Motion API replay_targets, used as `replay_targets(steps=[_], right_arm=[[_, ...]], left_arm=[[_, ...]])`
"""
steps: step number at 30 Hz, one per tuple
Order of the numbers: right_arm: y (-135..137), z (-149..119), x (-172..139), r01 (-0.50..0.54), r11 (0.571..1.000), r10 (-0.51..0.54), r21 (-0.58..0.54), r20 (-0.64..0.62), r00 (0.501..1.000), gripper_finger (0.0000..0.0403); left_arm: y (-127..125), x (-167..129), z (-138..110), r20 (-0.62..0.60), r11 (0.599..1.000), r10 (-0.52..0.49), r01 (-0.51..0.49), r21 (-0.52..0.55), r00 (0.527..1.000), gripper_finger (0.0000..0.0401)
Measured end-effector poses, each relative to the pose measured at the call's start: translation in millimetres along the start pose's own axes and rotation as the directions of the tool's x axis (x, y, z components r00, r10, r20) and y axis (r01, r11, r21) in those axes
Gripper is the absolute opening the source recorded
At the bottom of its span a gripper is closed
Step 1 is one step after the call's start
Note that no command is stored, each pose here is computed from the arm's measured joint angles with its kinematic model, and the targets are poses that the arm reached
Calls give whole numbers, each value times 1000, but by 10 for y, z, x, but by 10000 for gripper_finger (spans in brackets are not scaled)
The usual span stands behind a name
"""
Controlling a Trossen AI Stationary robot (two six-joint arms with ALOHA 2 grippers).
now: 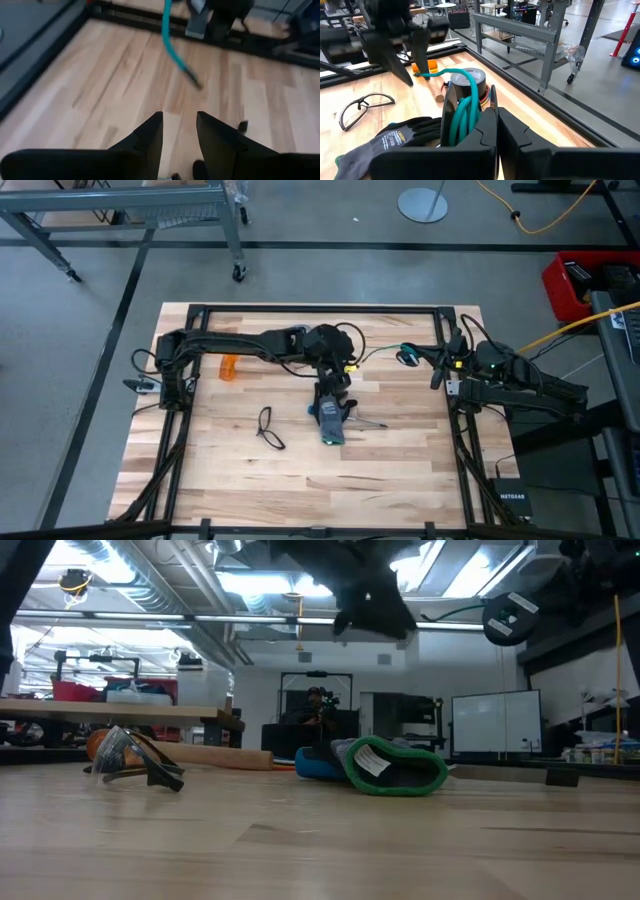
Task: Coil cords
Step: Coil the green wire on the black spool
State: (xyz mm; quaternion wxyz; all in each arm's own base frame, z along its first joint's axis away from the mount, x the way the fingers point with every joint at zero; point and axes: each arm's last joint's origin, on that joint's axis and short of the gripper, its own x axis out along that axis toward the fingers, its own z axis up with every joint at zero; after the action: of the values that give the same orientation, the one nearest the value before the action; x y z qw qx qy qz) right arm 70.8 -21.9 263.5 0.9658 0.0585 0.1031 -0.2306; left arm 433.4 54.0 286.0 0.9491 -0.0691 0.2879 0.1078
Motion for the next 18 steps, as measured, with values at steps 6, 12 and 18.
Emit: replay_targets(steps=[6,12,18], right_arm=[[5,0,0,-17,1000,17,0,-2,1000,1],[6,4,0,-18,1000,18,1,3,1000,1],[7,9,0,-21,1000,21,2,7,1000,1]], left_arm=[[-13,-134,172,129,1000,-16,14,17,991,111],[-25,-118,252,224,1000,-27,24,14,974,111],[-27,-114,266,242,999,-29,22,31,970,111]])
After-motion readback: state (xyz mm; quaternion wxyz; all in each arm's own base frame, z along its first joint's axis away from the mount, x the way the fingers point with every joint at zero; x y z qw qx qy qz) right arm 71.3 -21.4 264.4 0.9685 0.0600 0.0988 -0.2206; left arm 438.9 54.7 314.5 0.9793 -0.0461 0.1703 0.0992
